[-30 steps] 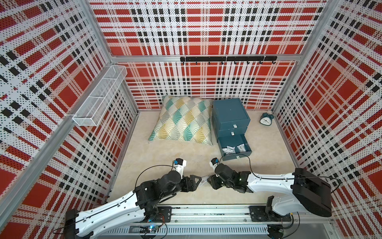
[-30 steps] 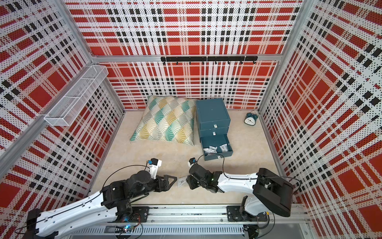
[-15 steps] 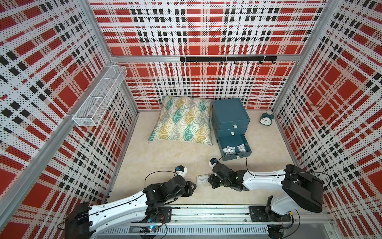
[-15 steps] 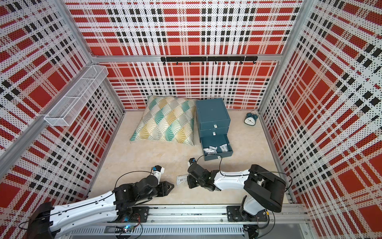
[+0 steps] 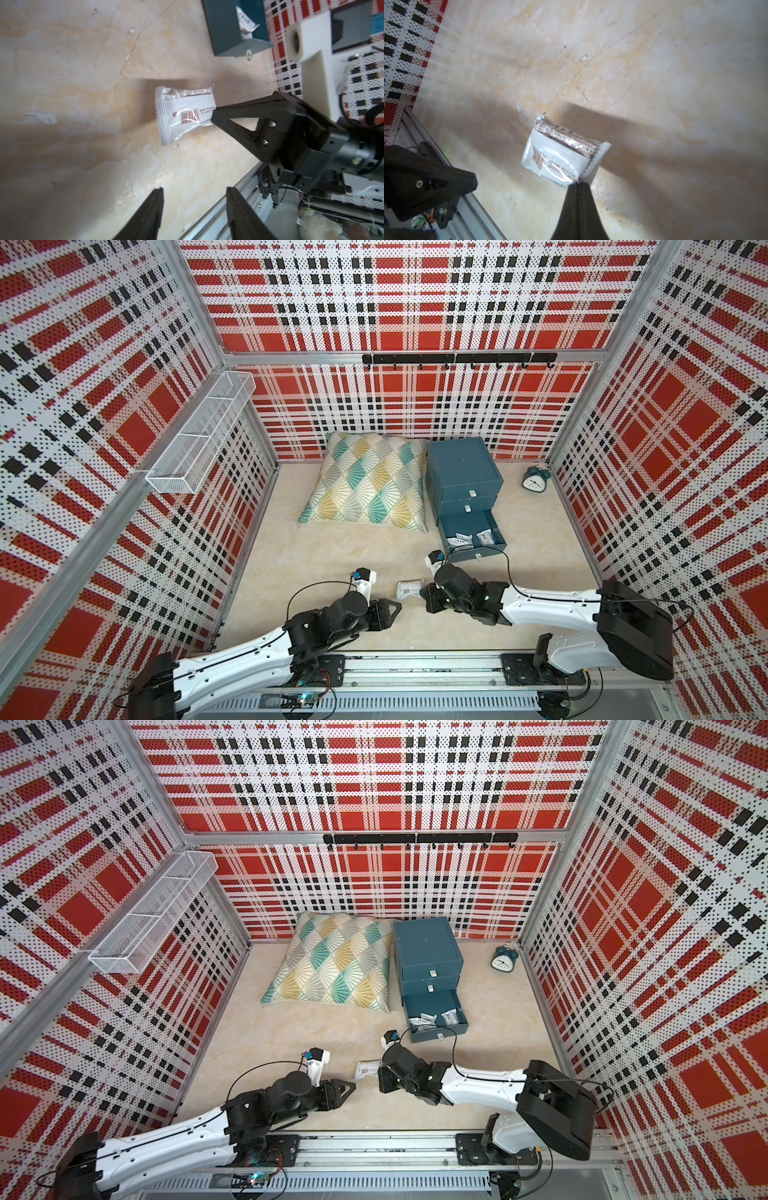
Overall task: Place the cookies into the drawer by color
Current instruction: Pick up the cookie at the center of the board, then place the cookie in the drawer.
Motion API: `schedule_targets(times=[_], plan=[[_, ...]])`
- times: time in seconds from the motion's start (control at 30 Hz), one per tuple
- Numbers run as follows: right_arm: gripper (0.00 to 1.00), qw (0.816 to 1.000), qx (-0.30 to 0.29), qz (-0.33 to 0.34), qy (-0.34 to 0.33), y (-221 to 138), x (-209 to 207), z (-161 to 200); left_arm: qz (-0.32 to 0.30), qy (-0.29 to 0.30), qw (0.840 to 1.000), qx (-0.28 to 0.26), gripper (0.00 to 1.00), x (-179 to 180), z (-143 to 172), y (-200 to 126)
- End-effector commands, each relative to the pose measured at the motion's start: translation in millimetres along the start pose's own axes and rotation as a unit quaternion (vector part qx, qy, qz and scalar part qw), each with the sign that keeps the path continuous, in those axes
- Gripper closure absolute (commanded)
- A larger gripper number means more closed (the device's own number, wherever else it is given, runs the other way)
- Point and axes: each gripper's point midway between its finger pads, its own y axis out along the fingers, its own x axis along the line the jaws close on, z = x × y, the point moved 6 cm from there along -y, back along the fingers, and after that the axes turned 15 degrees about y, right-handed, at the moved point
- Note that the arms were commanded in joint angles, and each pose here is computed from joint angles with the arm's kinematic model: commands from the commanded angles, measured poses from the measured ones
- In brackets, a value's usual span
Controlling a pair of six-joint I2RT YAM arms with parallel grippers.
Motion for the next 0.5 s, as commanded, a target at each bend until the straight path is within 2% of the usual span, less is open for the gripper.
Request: schedule_targets(times=[0.0, 0.1, 0.17, 0.2, 0.47], plan=[[1.0, 0.999, -0.047, 0.009, 0.005, -19.6, -2.4, -14.1, 0.05, 0.019, 0.997, -0.056, 0.33, -27.6, -30.6, -12.9], [1.0, 0.997, -0.08, 0.006, 0.009, -36.5, -1.0, -27.0, 0.066, 0.036, 0.994, -0.075, 0.19, -40.7, -43.8, -19.0], [1.0, 0.994, -0.104, 0.01, 0.017, -47.5, -2.7, -37.0, 0.072, 0.046, 0.993, -0.087, 0.04, -48.6, -52.4, -21.8], [1.0, 0.993, -0.117, 0.012, 0.021, -53.4, -4.1, -41.8, 0.074, 0.053, 0.991, -0.094, 0.01, -52.6, -57.0, -23.0], [1.0, 0.976, -0.206, 0.037, 0.064, -100.9, -30.2, -80.0, 0.09, 0.1, 0.982, -0.135, 0.01, -78.5, -84.0, -25.6]])
